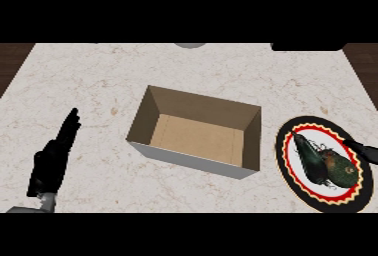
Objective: Pick the squash from the plate and place it in the cardboard box
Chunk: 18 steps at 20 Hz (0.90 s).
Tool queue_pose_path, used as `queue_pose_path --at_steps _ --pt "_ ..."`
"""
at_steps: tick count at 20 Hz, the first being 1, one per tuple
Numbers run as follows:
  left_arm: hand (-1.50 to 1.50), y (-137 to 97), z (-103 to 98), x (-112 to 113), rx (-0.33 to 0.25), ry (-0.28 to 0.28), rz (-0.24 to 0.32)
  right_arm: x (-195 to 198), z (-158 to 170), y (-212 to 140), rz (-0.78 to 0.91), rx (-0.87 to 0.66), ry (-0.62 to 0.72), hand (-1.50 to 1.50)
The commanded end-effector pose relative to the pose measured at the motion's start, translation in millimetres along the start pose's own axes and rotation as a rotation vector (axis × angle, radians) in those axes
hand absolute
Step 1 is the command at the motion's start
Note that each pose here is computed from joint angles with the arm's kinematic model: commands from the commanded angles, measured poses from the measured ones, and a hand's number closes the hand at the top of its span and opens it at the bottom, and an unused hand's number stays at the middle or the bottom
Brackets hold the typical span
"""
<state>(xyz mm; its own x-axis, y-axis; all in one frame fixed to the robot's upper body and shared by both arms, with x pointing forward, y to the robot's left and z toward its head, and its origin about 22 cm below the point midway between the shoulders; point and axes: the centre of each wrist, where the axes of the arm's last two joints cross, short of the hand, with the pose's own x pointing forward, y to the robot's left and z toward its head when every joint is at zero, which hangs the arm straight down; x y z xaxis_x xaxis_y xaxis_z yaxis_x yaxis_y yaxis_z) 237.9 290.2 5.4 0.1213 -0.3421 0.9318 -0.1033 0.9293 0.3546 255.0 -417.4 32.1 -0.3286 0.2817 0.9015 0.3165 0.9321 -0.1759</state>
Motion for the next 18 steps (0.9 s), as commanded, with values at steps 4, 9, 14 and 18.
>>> queue_pose_path --at_steps 4,9,14,18 --pt "0.0 1 1 2 0.009 -0.003 -0.01 22 0 -60 0.383 0.236 0.049 -1.5" --pt "0.0 1 -6 2 0.01 0.008 -0.021 46 -8 -78 0.632 0.479 0.167 -1.5" --pt "0.0 0 -4 4 0.01 -0.007 -0.012 77 -17 -86 0.824 0.722 0.316 -1.5" --pt "0.0 4 7 3 0.0 -0.001 -0.012 63 7 -38 0.824 0.817 0.399 -1.5"
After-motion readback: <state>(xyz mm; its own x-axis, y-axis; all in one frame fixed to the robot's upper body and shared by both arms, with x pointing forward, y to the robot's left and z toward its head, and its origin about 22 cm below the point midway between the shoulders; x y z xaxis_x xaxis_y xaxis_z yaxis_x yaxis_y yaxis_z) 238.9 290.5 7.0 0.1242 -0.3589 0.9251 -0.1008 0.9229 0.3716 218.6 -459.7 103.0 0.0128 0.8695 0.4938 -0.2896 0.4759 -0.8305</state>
